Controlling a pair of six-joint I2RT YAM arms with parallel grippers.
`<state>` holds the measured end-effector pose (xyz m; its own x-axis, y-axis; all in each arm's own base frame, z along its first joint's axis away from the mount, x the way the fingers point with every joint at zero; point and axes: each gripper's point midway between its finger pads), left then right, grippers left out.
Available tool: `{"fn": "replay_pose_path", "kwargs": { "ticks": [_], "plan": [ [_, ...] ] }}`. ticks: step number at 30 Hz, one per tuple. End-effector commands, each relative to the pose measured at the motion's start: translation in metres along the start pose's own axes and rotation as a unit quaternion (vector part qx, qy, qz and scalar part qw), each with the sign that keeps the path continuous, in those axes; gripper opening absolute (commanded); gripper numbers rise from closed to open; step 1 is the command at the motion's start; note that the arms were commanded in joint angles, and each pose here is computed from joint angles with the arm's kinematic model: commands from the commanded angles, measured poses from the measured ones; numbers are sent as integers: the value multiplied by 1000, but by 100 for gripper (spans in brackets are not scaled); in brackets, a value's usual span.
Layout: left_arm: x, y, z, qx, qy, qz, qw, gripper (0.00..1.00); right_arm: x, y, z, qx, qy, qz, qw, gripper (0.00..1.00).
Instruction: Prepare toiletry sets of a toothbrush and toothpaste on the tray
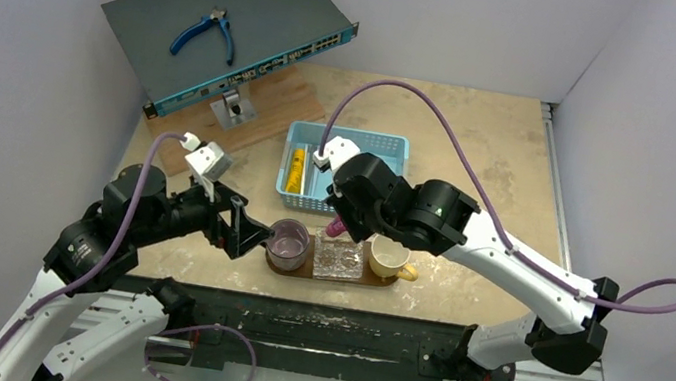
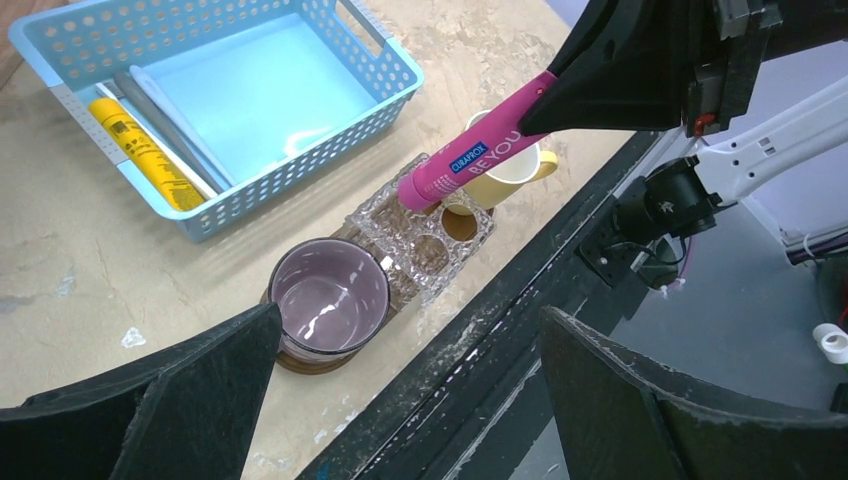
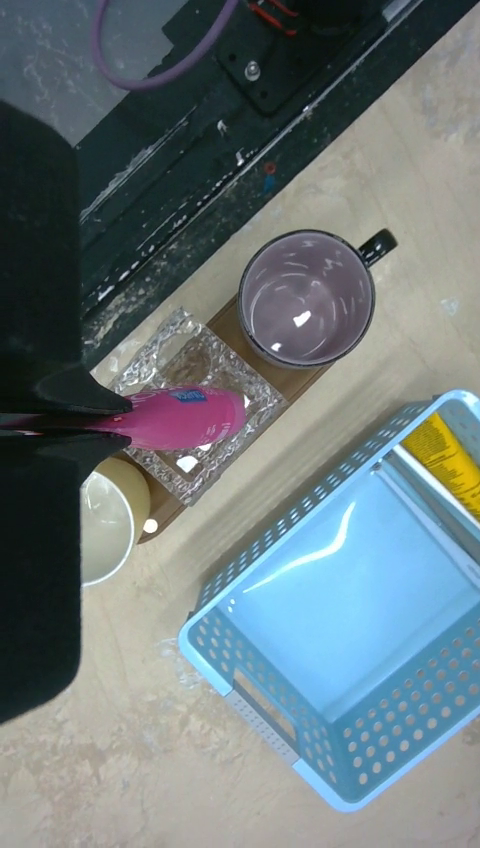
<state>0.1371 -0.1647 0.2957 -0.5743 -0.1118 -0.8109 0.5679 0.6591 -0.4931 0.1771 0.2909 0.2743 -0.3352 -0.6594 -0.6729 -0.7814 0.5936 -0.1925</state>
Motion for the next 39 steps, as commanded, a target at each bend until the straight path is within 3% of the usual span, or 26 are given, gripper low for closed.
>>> {"fn": "replay_pose_path", "kwargs": {
  "ticks": [1,39],
  "plan": [
    [-5,6,-1,-12,-18,18,1000,100,-5,-7,-6,20,3,-3,1000,0],
    [3,13,-1,-24,-10,16,1000,100,13,21,64,-3,61,-36,998,0]
  ]
}}
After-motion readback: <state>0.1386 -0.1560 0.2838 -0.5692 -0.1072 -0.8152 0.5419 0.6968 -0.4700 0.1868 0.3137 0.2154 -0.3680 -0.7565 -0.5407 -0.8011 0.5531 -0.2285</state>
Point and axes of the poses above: each gripper's point midway between its finger pads, its own z axis out along the fingers, its own y axis along the line the jaws close on, x = y × z, and after that the axes turned 9 degrees about -z, right-handed
